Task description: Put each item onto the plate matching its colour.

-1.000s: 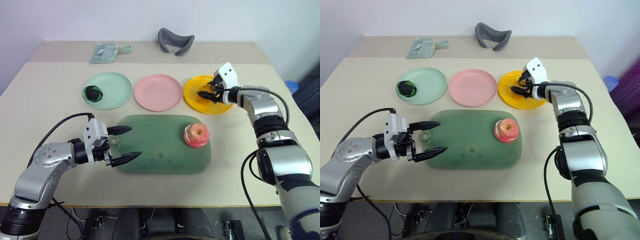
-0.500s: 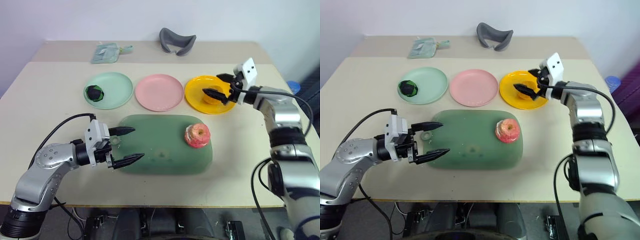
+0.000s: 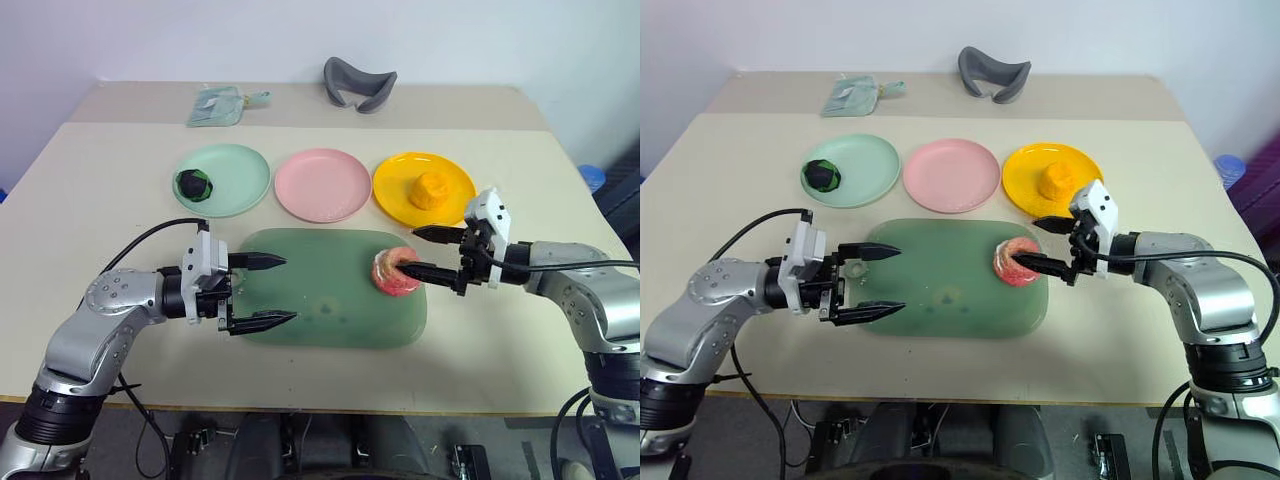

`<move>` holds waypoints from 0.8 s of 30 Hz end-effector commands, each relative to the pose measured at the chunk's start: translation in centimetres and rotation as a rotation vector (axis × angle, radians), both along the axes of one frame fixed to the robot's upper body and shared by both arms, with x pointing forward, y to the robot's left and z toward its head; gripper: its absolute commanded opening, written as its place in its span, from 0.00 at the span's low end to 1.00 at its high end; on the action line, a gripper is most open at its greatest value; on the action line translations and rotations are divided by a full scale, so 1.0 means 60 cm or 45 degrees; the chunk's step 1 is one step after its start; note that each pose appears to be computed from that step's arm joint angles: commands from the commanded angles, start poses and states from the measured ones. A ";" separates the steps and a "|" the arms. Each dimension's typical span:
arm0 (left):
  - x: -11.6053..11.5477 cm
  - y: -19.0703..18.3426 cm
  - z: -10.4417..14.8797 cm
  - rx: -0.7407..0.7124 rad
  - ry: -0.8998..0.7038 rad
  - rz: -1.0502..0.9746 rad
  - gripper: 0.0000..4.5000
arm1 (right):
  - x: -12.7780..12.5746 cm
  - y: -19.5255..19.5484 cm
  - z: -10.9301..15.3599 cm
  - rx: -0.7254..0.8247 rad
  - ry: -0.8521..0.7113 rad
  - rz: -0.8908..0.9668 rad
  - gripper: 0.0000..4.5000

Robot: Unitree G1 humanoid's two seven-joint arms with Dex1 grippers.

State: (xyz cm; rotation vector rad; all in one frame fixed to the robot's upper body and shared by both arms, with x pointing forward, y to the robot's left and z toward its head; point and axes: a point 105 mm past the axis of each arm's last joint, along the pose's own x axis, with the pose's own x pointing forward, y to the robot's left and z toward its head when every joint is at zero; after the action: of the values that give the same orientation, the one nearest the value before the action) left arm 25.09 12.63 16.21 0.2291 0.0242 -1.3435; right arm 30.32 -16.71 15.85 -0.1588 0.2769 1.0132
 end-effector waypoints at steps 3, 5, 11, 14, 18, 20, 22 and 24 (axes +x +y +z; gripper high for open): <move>-0.001 -0.004 0.010 0.000 -0.041 -0.018 1.00 | -0.006 0.016 -0.008 -0.014 -0.008 0.043 0.99; -0.001 -0.004 0.009 0.001 -0.042 -0.013 1.00 | -0.009 0.018 -0.015 -0.026 0.004 0.057 0.99; -0.002 -0.004 0.007 -0.002 -0.049 0.015 1.00 | -0.014 0.026 -0.026 -0.046 0.035 0.098 0.99; -0.001 -0.003 0.006 -0.010 -0.051 0.040 1.00 | -0.006 0.029 -0.022 -0.043 0.014 0.088 0.94; 0.010 0.003 0.004 -0.039 -0.067 0.136 1.00 | 0.008 0.043 -0.004 -0.032 -0.053 0.078 0.63; 0.028 0.008 0.007 -0.083 -0.074 0.254 1.00 | 0.017 0.057 0.013 0.013 -0.100 0.068 0.60; 0.054 0.016 0.008 -0.112 -0.105 0.419 1.00 | 0.036 0.082 0.042 0.097 -0.188 0.048 0.60; 0.075 0.019 0.007 -0.144 -0.115 0.563 1.00 | 0.056 0.105 0.060 0.159 -0.251 0.018 0.60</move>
State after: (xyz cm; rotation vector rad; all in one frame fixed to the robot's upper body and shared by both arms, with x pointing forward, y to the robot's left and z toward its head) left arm 28.60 12.95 15.72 0.1504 -0.0384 -0.9987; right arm 32.89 -10.90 17.60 -0.1287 0.1245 1.0477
